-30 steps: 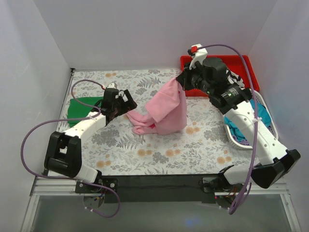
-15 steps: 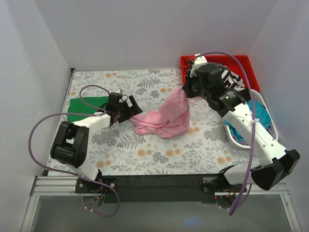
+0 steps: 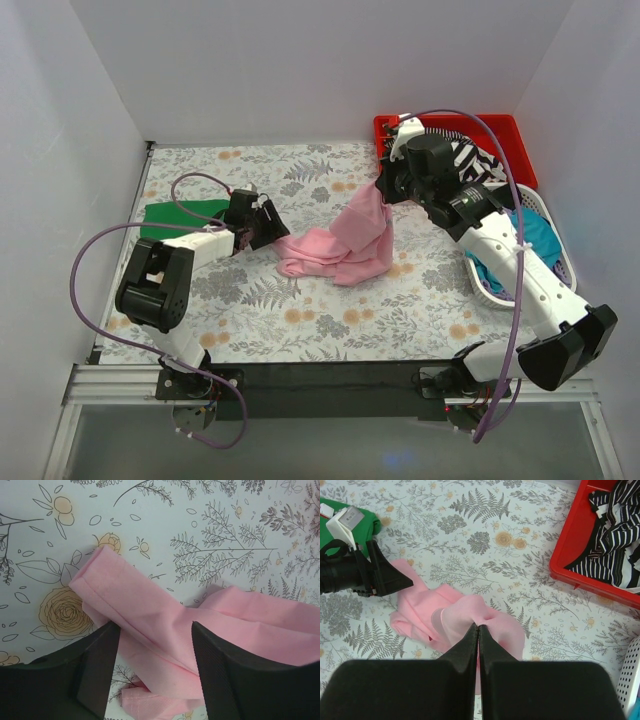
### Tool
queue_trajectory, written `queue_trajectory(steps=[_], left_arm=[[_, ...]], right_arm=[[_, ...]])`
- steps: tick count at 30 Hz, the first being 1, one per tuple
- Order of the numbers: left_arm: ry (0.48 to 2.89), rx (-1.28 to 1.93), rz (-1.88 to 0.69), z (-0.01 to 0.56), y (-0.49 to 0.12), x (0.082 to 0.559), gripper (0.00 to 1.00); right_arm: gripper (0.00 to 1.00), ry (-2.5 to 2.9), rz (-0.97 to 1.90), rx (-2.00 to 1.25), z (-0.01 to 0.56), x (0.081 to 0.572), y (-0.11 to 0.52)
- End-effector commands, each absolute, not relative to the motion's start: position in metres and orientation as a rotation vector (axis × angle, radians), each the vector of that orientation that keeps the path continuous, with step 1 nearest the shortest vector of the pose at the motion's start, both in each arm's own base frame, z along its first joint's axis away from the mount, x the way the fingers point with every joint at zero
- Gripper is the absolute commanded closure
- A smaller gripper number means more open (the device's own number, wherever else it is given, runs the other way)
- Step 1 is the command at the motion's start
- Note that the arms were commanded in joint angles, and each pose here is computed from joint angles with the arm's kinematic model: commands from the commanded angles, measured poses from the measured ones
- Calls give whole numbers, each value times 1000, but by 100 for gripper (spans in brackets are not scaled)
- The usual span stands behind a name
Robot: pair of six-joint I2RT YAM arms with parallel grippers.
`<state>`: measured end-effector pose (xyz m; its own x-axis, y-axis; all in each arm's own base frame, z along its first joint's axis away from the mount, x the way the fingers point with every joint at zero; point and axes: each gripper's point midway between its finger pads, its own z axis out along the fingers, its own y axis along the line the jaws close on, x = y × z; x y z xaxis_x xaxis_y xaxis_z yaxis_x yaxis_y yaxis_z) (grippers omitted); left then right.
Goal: Fold and stack the t-shirts
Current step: Flatten the tshirt out
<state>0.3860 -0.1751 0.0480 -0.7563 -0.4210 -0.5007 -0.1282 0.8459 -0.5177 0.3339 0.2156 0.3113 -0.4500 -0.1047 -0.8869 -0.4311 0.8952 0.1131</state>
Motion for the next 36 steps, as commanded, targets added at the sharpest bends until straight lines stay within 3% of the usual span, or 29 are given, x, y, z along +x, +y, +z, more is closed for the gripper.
queue_trajectory(steps=[1,6,10,11,14,15,16,28,36], left_arm=[[2306,-377,-595,75,-174,404,46],[2315,-382,-565,70,-171,407,71],[2324,-395,-559,64,-172,410,77],[2324,-396,-559,64,-172,410,84],[2324,-388,-556,63,-174,416,90],[2334,-387,-555,61,-174,416,98],[2335,-383,-558,61,-175,417,100],[2274,-338,-613,108,-178,413,100],[2299,-314,-621,108,-182,413,100]], right_arm=[[99,1995,414,-390,312,340,221],[99,2008,431,-404,305,339,225],[99,2010,426,-401,305,339,224],[99,2009,424,-400,305,339,224],[99,2010,426,-401,304,338,223],[99,2011,424,-400,303,338,223],[99,2010,420,-400,303,338,222],[99,2015,404,-389,298,335,217],[99,2017,404,-386,296,335,217]])
